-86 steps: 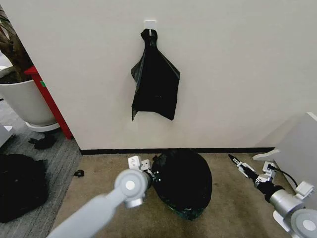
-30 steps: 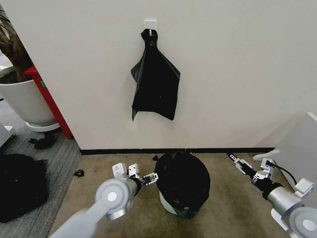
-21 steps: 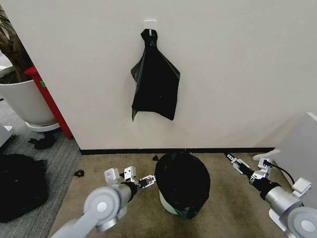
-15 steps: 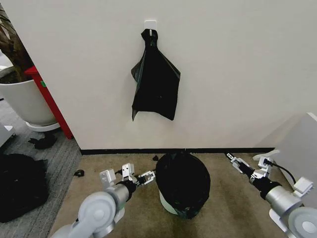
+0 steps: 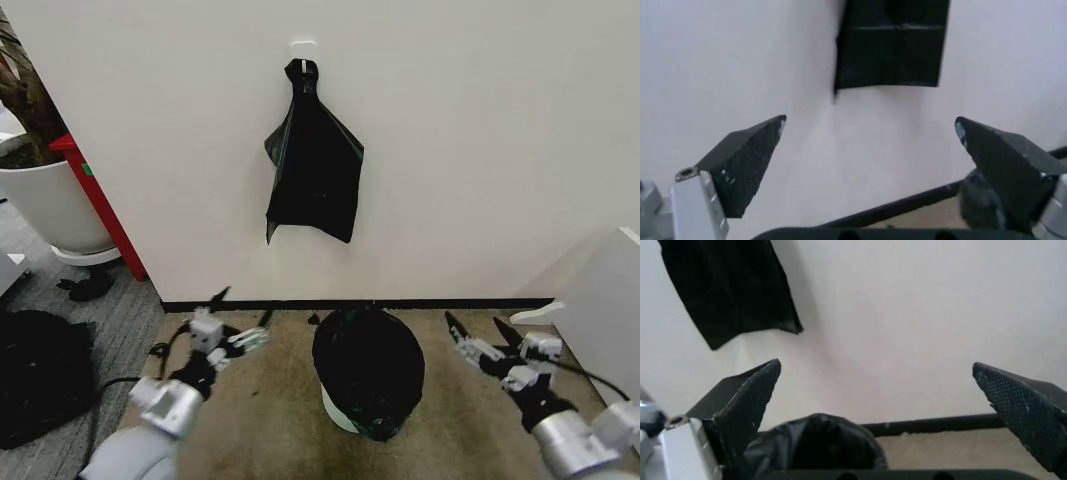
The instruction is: Place the garbage bag over the trash bin.
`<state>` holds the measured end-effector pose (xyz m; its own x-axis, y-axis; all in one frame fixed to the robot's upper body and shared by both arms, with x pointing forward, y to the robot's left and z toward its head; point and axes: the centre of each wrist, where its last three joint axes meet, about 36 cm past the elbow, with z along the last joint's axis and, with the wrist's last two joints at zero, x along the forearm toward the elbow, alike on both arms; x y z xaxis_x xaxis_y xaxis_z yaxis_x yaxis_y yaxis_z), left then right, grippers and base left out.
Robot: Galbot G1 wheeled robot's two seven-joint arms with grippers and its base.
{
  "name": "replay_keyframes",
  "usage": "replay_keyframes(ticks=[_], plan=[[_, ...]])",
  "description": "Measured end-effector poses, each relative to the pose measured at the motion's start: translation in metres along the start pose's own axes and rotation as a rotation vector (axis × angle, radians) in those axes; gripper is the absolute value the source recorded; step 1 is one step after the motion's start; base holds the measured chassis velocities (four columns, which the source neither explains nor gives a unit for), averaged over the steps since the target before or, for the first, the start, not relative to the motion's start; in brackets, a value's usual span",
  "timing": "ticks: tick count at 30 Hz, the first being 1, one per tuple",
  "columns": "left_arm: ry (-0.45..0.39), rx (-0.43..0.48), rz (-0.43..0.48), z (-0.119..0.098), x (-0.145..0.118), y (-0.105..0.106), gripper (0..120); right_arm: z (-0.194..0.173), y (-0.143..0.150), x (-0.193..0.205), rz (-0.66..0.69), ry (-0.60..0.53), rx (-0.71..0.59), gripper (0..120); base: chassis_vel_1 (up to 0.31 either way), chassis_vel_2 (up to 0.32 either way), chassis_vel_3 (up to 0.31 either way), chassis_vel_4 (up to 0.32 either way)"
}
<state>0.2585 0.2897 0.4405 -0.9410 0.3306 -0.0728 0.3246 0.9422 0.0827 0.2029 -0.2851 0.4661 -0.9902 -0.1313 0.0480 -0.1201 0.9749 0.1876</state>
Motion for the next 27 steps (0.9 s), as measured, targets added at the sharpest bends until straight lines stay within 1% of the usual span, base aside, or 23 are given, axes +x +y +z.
replay_keyframes(ticks=[3, 4, 6, 7, 12, 17, 22, 27], plan=[[-0.012, -0.035, -0.027, 0.001, 0.023, 0.001, 100, 0.017, 0.003, 0.015, 0.028, -0.042, 0.055, 100, 0.0, 0.0, 0.0, 0.0], [-0.012, -0.035, -0.027, 0.001, 0.023, 0.001, 100, 0.017, 0.003, 0.015, 0.028, -0.042, 0.055, 100, 0.0, 0.0, 0.0, 0.0], [-0.006, -0.01, -0.059, -0.005, 0.036, -0.007, 100, 0.022, 0.006, 0.024, 0.053, -0.068, 0.062, 100, 0.0, 0.0, 0.0, 0.0], [0.006, 0.017, -0.082, -0.009, 0.044, -0.015, 100, 0.026, 0.007, 0.029, 0.066, -0.078, 0.064, 100, 0.0, 0.0, 0.0, 0.0], [0.054, 0.063, -0.143, -0.017, 0.063, -0.037, 100, 0.039, 0.009, 0.043, 0.091, -0.09, 0.044, 100, 0.0, 0.0, 0.0, 0.0], [0.093, 0.067, -0.155, -0.02, 0.074, -0.046, 100, 0.039, 0.008, 0.044, 0.081, -0.099, -0.002, 100, 0.0, 0.0, 0.0, 0.0], [0.111, 0.084, -0.169, -0.028, 0.075, -0.052, 100, 0.033, 0.006, 0.041, 0.062, -0.105, -0.025, 100, 0.0, 0.0, 0.0, 0.0], [0.116, 0.082, -0.183, -0.034, 0.077, -0.057, 100, 0.031, 0.004, 0.04, 0.031, -0.1, -0.045, 100, 0.0, 0.0, 0.0, 0.0]])
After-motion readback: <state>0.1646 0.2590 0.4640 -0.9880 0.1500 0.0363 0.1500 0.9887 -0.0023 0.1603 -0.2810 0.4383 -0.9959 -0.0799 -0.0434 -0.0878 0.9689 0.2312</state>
